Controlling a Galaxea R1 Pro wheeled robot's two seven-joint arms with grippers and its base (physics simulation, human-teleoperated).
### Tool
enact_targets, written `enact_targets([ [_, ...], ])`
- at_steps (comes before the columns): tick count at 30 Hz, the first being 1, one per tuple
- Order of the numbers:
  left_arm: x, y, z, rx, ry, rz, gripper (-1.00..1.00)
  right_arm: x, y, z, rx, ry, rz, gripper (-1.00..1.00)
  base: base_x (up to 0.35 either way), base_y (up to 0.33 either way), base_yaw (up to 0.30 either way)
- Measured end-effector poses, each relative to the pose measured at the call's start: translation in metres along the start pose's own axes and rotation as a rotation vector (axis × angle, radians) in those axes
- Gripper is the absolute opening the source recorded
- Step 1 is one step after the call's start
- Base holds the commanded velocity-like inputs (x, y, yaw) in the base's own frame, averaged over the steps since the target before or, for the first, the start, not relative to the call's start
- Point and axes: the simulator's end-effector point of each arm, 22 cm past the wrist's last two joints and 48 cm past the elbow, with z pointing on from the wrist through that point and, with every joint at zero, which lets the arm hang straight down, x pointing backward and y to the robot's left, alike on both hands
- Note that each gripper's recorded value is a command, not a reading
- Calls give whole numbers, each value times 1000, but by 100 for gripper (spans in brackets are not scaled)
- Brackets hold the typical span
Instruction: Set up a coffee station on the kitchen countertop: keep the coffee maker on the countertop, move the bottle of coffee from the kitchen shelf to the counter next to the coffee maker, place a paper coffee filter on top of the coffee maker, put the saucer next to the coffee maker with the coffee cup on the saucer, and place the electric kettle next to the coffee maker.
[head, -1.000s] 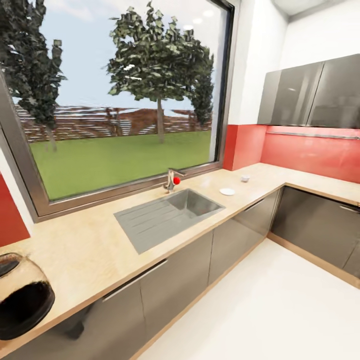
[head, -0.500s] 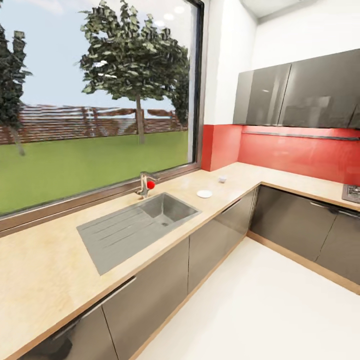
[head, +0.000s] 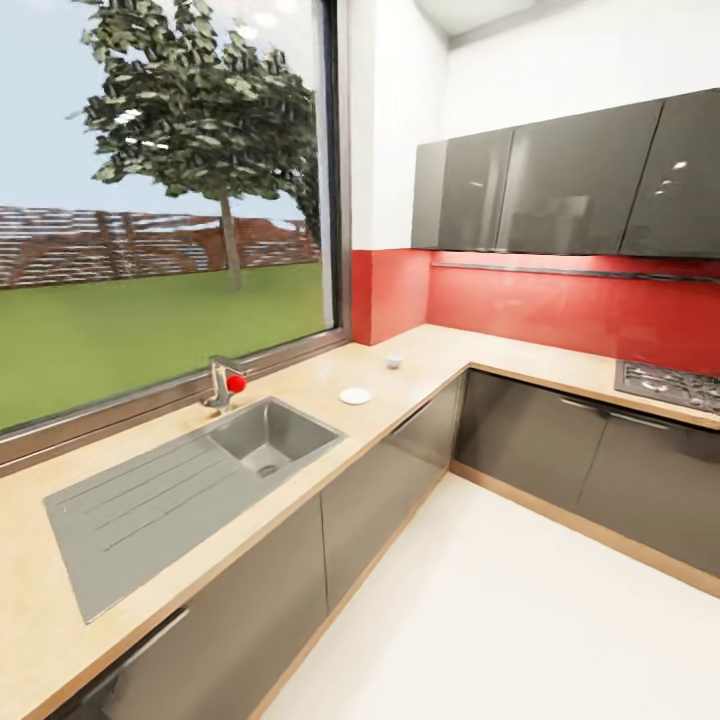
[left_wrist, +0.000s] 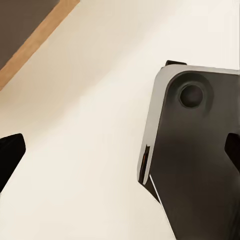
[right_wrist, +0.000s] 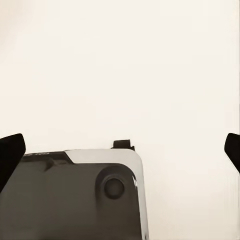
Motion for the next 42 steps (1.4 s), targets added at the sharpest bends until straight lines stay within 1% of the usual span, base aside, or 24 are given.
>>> enact_targets([
  [6,0,0,0,0,0,0,100,-1,-4,0,7,-1,1,100,242,-185,-272],
  [30,1,-1,0,1,1,0,100,0,-4,0,6,1,-1,100,242,-185,-272],
  [33,1,-1,0,1,1,0,100,0,-4,0,6,1,-1,100,295,-79,-267],
  [42,1,-1,0,1,1,0,100,-1,0,0,-3,0,-7,100,329,-6,-63],
])
